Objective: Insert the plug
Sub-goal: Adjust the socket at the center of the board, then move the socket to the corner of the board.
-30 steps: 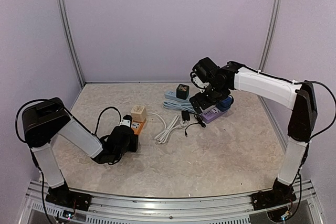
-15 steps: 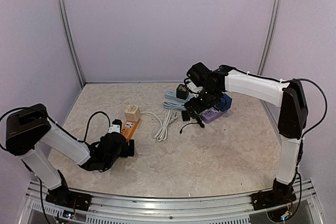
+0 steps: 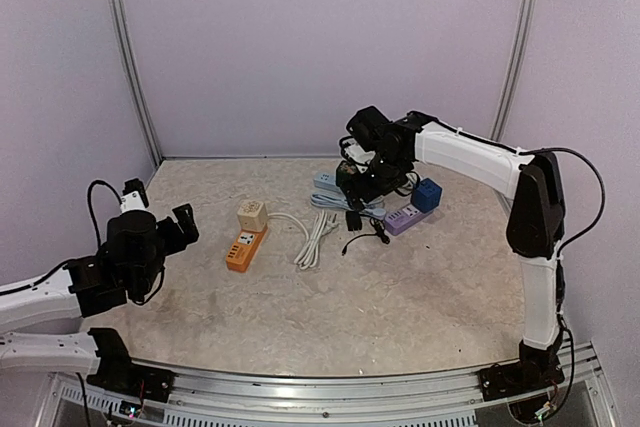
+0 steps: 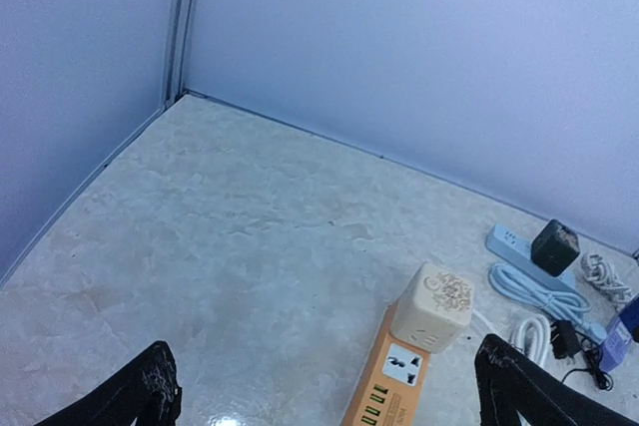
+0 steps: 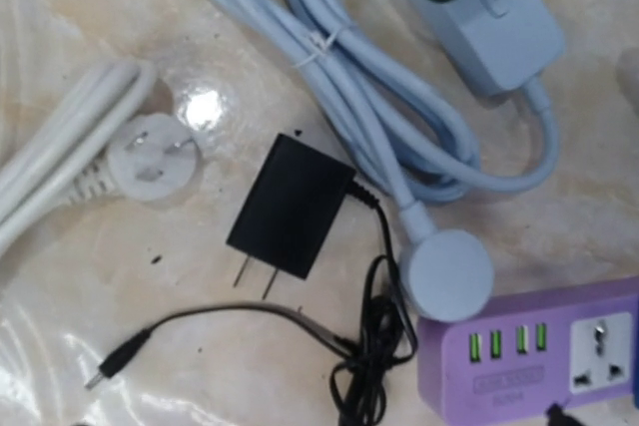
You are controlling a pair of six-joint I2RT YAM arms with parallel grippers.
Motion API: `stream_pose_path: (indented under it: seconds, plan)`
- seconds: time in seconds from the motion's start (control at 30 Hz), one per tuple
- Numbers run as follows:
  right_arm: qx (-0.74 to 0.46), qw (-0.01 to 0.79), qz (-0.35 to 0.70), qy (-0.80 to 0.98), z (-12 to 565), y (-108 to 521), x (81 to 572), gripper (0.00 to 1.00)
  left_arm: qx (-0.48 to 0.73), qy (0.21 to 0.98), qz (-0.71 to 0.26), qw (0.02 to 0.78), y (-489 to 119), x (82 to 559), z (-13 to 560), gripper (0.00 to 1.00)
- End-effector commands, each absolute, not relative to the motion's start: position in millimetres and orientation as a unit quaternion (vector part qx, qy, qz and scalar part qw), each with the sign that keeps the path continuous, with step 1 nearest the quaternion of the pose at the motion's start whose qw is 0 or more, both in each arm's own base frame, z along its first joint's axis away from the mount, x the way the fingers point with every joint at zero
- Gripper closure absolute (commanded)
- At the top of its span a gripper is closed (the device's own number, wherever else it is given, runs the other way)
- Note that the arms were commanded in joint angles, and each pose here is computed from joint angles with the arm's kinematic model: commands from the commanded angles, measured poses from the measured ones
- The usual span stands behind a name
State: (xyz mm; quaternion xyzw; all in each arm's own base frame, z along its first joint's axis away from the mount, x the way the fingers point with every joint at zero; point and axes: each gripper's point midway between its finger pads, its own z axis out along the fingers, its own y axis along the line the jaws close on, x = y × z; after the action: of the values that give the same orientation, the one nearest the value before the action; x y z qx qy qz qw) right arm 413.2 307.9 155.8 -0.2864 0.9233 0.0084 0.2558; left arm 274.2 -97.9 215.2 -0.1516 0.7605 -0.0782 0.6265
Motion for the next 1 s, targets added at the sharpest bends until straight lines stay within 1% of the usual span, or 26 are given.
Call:
stream_pose_path:
  seconds: [0.0,0.13,0.2,0.37,0.53,0.67,0.83,0.97]
  plan:
    - [-0.285,0.230,-0.001,0.930,139,305,421,0.05,-0.159,0.808,0.047,0.565,-73,277,172,0.01]
    - [-0.267,0.258,-0.009,0.929,148,307,444,0.04,-0.161,0.820,0.078,0.544,-81,293,173,0.01]
    - [-0.260,0.277,-0.010,0.925,155,308,460,0.03,-0.158,0.823,0.067,0.542,-90,299,174,0.01]
    - [-0.219,0.303,-0.032,0.927,146,296,504,0.01,-0.157,0.822,0.054,0.545,-101,312,178,0.01]
    - [-0.185,0.347,-0.003,0.920,138,294,543,0.01,-0.153,0.829,0.040,0.537,-118,323,177,0.01]
    - [-0.194,0.375,0.039,0.906,128,316,559,0.00,-0.145,0.840,0.023,0.522,-133,320,165,0.01]
    - [-0.210,0.396,0.097,0.889,122,344,569,0.00,-0.133,0.849,0.032,0.510,-139,311,151,0.01]
    - [-0.220,0.403,0.111,0.881,116,352,573,0.00,-0.131,0.852,0.038,0.506,-139,305,144,0.01]
